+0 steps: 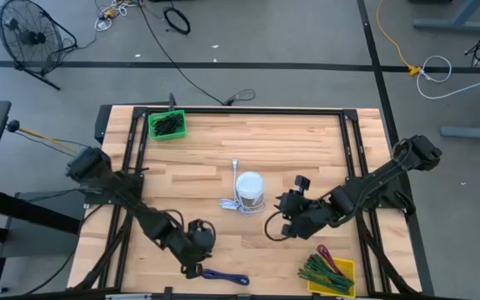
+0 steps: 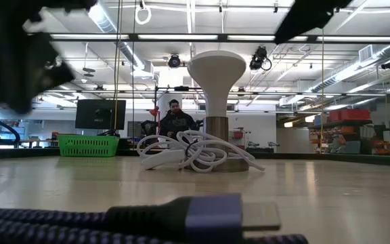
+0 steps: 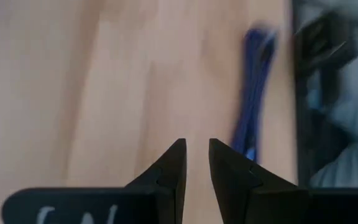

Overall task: Pick & Place USB Port
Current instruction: Put the violet black charger cable into the yellow basket, then return to Home Position

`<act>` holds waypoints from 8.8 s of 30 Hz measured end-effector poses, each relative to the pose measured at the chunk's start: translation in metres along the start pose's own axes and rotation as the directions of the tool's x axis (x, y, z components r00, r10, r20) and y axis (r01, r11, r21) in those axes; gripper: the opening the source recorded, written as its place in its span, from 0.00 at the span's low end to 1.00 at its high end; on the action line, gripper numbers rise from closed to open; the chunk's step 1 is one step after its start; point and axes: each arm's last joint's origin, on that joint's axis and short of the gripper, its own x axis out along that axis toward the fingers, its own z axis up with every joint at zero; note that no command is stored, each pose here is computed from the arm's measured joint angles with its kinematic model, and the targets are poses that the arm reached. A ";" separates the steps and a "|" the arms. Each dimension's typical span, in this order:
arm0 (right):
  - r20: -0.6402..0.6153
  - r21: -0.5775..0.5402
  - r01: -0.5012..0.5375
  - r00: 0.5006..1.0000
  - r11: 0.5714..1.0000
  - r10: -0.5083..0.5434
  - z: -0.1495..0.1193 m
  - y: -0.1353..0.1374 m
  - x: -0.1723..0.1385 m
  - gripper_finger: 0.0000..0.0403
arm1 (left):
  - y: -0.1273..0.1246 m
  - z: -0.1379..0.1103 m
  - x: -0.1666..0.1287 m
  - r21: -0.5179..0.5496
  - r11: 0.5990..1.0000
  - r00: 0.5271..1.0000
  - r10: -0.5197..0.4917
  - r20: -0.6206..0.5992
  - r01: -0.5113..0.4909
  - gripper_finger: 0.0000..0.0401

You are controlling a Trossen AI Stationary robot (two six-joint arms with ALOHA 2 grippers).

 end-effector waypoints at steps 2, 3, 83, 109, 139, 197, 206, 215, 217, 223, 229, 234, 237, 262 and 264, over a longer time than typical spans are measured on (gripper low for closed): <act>0.024 0.018 -0.004 1.000 1.000 0.003 0.005 -0.002 0.002 0.27 | -0.003 -0.011 0.014 -0.016 1.000 0.998 -0.022 -0.060 0.021 0.18; 0.026 0.015 0.001 1.000 1.000 -0.001 0.007 -0.004 0.003 0.27 | -0.005 -0.014 0.020 -0.026 0.999 0.996 -0.047 -0.080 0.045 0.18; 0.156 -0.194 -0.269 0.941 0.943 0.301 0.039 -0.005 0.012 0.35 | -0.014 0.140 -0.062 0.397 0.806 0.872 0.489 -0.028 -0.439 0.00; 0.111 -0.184 -0.298 0.941 0.937 0.321 0.044 -0.016 0.050 0.60 | 0.005 0.148 -0.063 0.458 0.742 0.825 0.564 -0.034 -0.489 0.00; 0.040 -0.206 -0.267 0.959 0.941 0.281 0.034 -0.008 0.069 0.04 | 0.000 0.147 -0.063 0.458 0.749 0.836 0.548 -0.025 -0.478 0.06; -0.267 0.433 -0.322 0.846 0.842 0.461 -0.134 0.095 -0.148 0.04 | -0.040 0.147 -0.108 0.349 0.770 0.841 0.528 0.121 -0.534 0.10; -0.281 0.426 -0.275 0.866 0.862 0.415 -0.152 0.112 -0.137 0.04 | -0.040 0.147 -0.108 0.349 0.770 0.841 0.528 0.121 -0.534 0.10; -0.300 0.441 -0.219 0.878 0.870 0.373 -0.164 0.121 -0.128 0.04 | -0.040 0.147 -0.108 0.348 0.771 0.841 0.527 0.121 -0.534 0.10; -0.299 0.443 -0.220 0.878 0.869 0.374 -0.164 0.122 -0.128 0.04 | -0.040 0.147 -0.108 0.348 0.771 0.841 0.527 0.122 -0.534 0.10; -0.322 0.443 -0.213 0.869 0.871 0.376 -0.165 0.121 -0.128 0.10 | -0.040 0.148 -0.108 0.345 0.773 0.843 0.524 0.125 -0.532 0.10; -0.322 0.442 -0.214 0.868 0.871 0.377 -0.164 0.122 -0.128 0.19 | -0.040 0.148 -0.108 0.345 0.773 0.843 0.524 0.125 -0.532 0.10; -0.300 0.434 -0.220 0.879 0.874 0.370 -0.164 0.121 -0.127 0.22 | -0.040 0.147 -0.108 0.345 0.773 0.843 0.524 0.125 -0.532 0.10; -0.304 0.423 -0.211 0.883 0.881 0.357 -0.164 0.120 -0.127 0.24 | -0.040 0.147 -0.108 0.346 0.773 0.843 0.524 0.125 -0.532 0.10; 0.174 0.057 0.003 0.985 0.998 -0.013 -0.089 0.030 -0.124 0.18 | -0.035 0.154 -0.109 0.424 0.635 0.756 0.609 0.240 -0.646 0.08; 0.204 0.049 0.058 0.977 0.997 -0.067 -0.081 0.017 -0.123 0.17 | -0.030 0.158 -0.109 0.434 0.612 0.740 0.626 0.246 -0.661 0.06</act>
